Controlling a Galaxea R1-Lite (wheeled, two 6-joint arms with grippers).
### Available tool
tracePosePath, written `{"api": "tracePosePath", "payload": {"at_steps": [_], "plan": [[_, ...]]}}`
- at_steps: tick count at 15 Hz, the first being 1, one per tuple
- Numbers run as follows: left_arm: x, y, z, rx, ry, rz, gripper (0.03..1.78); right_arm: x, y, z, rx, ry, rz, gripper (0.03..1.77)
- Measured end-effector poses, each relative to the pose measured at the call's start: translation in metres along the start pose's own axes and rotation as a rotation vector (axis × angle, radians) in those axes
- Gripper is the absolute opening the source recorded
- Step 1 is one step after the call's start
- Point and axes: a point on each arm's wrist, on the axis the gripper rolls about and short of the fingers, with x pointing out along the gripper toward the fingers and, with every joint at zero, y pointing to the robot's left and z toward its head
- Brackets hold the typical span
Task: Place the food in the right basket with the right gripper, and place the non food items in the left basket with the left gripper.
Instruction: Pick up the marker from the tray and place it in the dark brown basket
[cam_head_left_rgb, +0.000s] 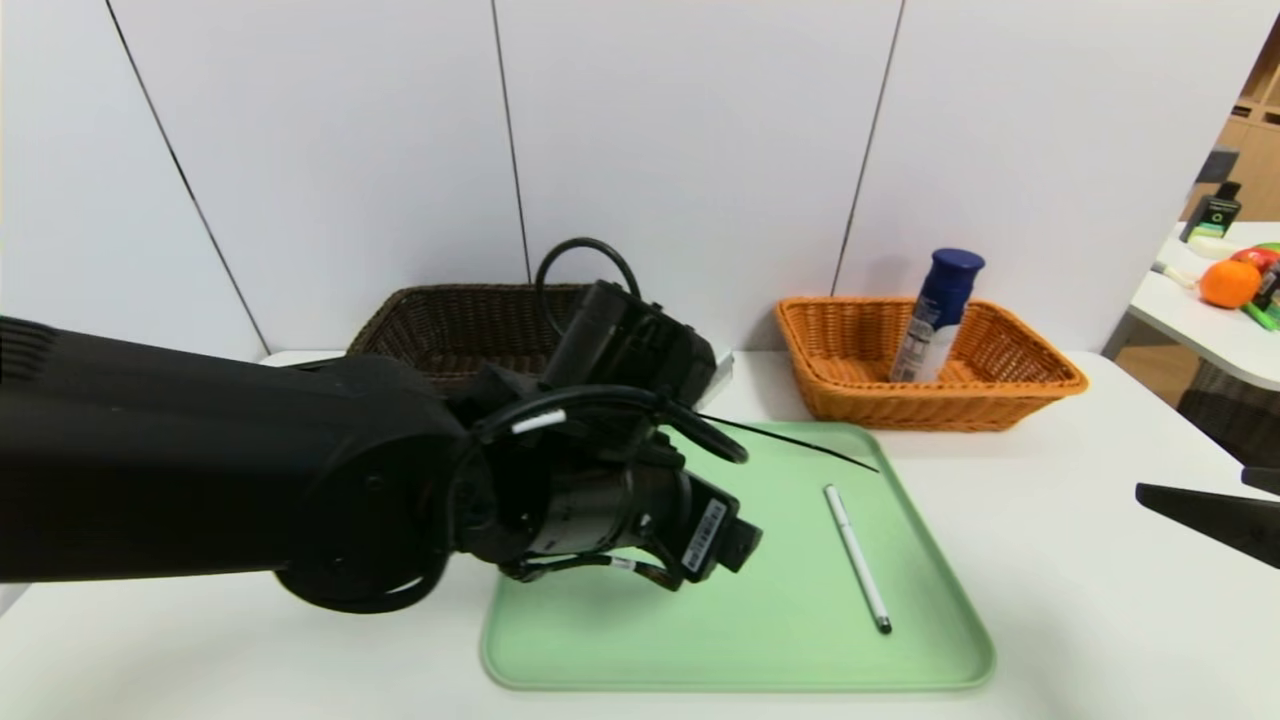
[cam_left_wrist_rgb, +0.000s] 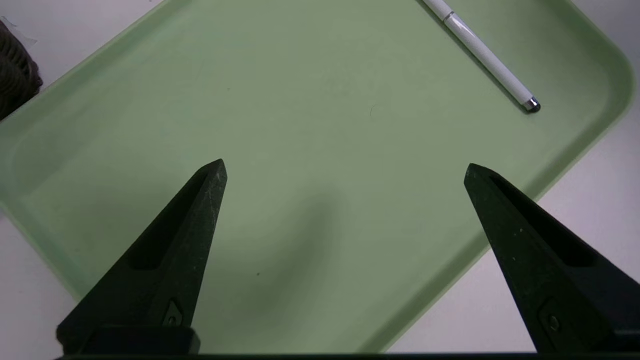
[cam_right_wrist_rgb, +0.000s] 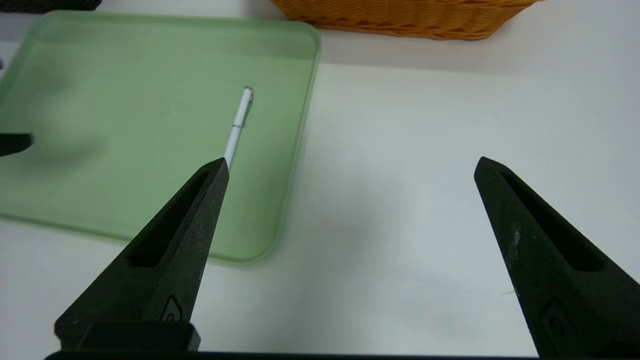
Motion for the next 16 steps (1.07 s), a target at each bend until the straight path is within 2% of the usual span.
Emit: {"api": "tracePosePath", "payload": {"at_steps": [5, 13, 16], "plan": [[0.032, -0.018, 0.006, -0.042, 0.009, 0.011, 1.69, -0.003, 0.006, -0.018, -0.004, 0.053, 0.051, 1.69], [0.059, -0.053, 0.022, -0.104, -0.04, 0.108, 1.69, -0.003, 0.008, -0.025, -0.009, 0.066, 0.065, 1.69], [0.065, -0.065, 0.027, -0.137, -0.048, 0.177, 1.69, -0.003, 0.008, -0.025, -0.009, 0.063, 0.065, 1.69]]}}
